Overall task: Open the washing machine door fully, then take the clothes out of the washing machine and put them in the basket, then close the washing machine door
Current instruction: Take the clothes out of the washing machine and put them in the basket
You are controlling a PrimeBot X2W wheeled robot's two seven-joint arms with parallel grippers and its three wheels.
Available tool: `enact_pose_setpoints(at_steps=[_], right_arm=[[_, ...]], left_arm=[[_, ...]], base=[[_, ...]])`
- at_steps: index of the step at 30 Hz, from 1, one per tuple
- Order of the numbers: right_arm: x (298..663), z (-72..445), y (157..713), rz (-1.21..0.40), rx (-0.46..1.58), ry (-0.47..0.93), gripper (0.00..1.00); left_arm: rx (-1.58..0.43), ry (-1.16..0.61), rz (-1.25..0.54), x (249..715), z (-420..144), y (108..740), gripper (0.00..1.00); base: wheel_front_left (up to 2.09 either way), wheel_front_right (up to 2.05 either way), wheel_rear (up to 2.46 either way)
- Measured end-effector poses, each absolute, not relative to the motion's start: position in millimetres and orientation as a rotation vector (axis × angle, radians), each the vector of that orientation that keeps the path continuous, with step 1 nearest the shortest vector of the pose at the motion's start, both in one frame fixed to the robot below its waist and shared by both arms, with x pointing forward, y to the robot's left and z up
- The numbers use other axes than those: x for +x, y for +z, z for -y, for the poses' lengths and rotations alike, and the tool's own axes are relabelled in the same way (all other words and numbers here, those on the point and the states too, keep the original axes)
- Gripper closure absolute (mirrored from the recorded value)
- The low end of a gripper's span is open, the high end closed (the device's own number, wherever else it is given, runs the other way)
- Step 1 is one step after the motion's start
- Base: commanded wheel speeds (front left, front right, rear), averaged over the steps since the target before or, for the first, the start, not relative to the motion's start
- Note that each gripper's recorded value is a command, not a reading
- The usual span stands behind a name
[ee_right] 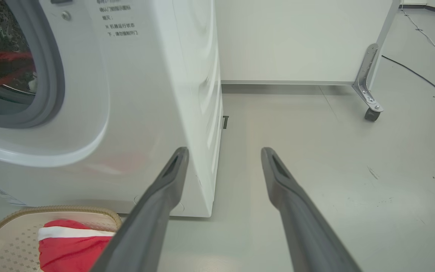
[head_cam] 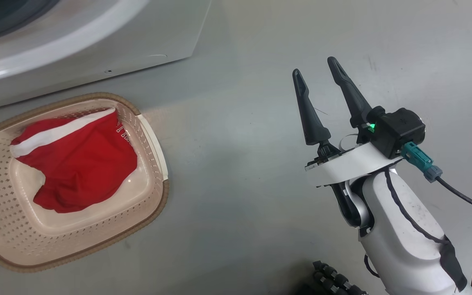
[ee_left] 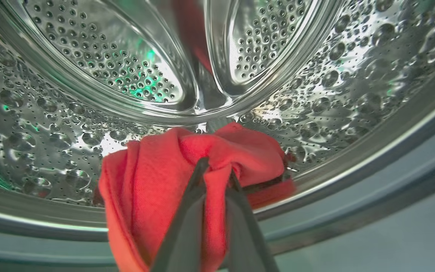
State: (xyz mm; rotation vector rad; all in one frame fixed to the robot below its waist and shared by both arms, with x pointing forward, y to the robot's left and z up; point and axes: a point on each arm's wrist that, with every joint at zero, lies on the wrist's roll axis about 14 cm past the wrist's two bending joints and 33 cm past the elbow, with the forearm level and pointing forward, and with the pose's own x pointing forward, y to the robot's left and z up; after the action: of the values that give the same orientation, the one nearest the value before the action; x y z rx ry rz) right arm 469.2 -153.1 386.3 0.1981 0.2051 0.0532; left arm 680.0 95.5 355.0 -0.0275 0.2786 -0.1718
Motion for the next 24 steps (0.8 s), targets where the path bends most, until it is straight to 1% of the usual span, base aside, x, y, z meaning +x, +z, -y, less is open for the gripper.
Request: enact_pose_setpoints(at_steps=[12,18,24], right_arm=[[466,146,402,-0.173,0.175,0.084,0.00],[457,139,406,-0.176,0.177,0.101,0.00],[452,132,418,-0.153,0.187,0.125,0.00]], left_arm=[[-0.126,-0.155,-0.092,643,-91,394,1.00],[-0.159,-0.123,-0.069,621,-99,411,1.00],[-0.159,-0.106,-0.002,604,-108,444,1.00]], base=[[0.00,0.00,0.00],[0.00,0.00,0.00],[0.00,0.00,0.00]])
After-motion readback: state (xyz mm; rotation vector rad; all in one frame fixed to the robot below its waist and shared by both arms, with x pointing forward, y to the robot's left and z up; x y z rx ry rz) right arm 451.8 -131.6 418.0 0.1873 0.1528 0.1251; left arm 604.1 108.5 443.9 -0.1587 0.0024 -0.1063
